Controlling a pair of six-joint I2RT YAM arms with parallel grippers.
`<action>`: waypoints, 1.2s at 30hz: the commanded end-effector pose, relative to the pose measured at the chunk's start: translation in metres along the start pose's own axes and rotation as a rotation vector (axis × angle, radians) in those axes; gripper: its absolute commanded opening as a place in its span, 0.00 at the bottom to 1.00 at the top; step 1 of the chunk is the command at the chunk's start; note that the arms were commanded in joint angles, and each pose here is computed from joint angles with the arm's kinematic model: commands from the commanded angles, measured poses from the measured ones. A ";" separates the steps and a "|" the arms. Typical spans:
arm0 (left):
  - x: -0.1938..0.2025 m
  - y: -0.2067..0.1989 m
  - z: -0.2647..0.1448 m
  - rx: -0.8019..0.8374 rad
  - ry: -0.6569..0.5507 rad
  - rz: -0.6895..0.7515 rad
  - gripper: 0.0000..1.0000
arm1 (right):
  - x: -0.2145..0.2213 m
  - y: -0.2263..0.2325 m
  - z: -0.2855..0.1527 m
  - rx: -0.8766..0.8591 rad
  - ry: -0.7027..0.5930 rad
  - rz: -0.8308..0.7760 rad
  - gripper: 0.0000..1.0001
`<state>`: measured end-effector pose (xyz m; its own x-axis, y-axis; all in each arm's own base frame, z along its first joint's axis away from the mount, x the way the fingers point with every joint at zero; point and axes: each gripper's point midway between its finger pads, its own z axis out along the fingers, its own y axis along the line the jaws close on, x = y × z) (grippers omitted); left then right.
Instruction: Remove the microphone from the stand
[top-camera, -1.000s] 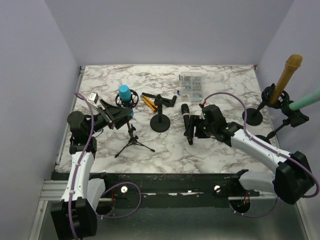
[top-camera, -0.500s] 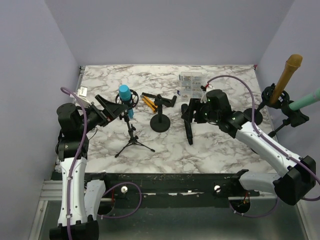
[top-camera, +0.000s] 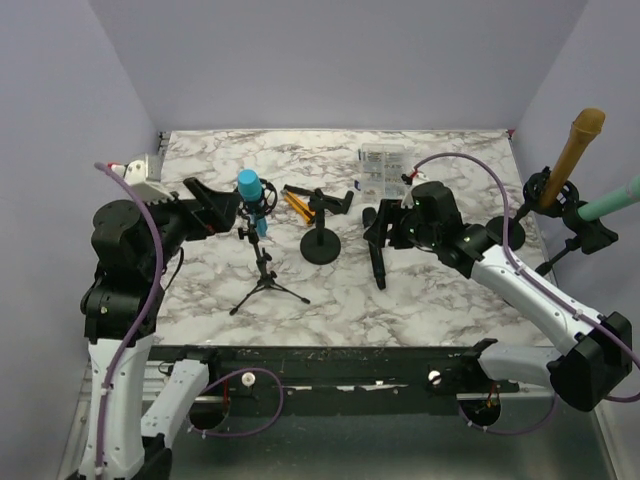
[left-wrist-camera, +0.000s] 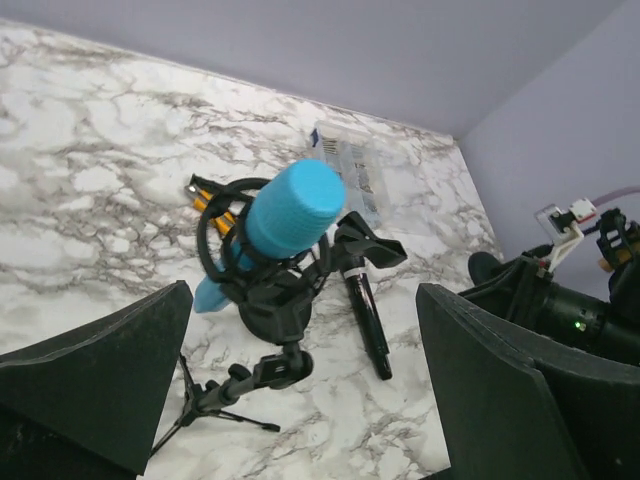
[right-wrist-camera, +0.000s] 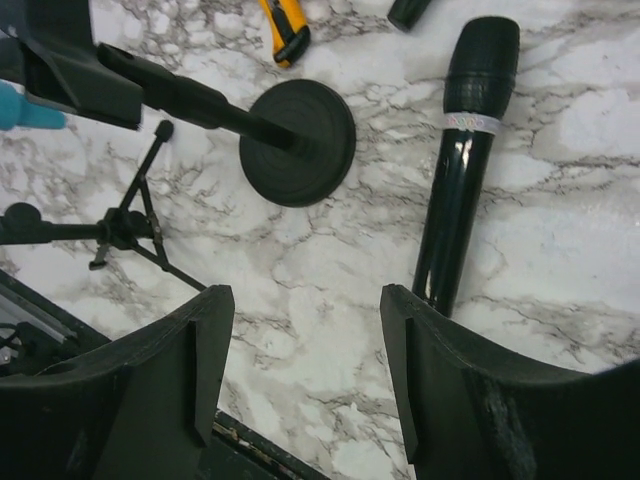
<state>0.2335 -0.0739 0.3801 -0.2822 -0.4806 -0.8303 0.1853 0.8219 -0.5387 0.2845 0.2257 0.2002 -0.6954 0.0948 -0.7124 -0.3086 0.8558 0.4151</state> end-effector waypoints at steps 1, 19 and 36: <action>-0.014 -0.001 0.016 -0.114 0.004 0.166 0.98 | 0.006 -0.017 -0.012 0.073 -0.044 0.010 0.67; -0.007 -0.002 0.068 -0.228 0.032 0.348 0.96 | -0.019 -0.067 -0.078 0.327 -0.304 0.074 0.81; 0.034 -0.009 0.088 -0.221 0.143 0.347 0.73 | -0.006 -0.055 -0.080 0.234 -0.231 -0.045 0.86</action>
<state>0.3055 -0.1238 0.3539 -0.3538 -0.1345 -0.9256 0.1173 0.9754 -0.1865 0.2593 0.1330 0.2275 -0.4957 0.1713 -0.8515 -0.1160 0.9585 0.2604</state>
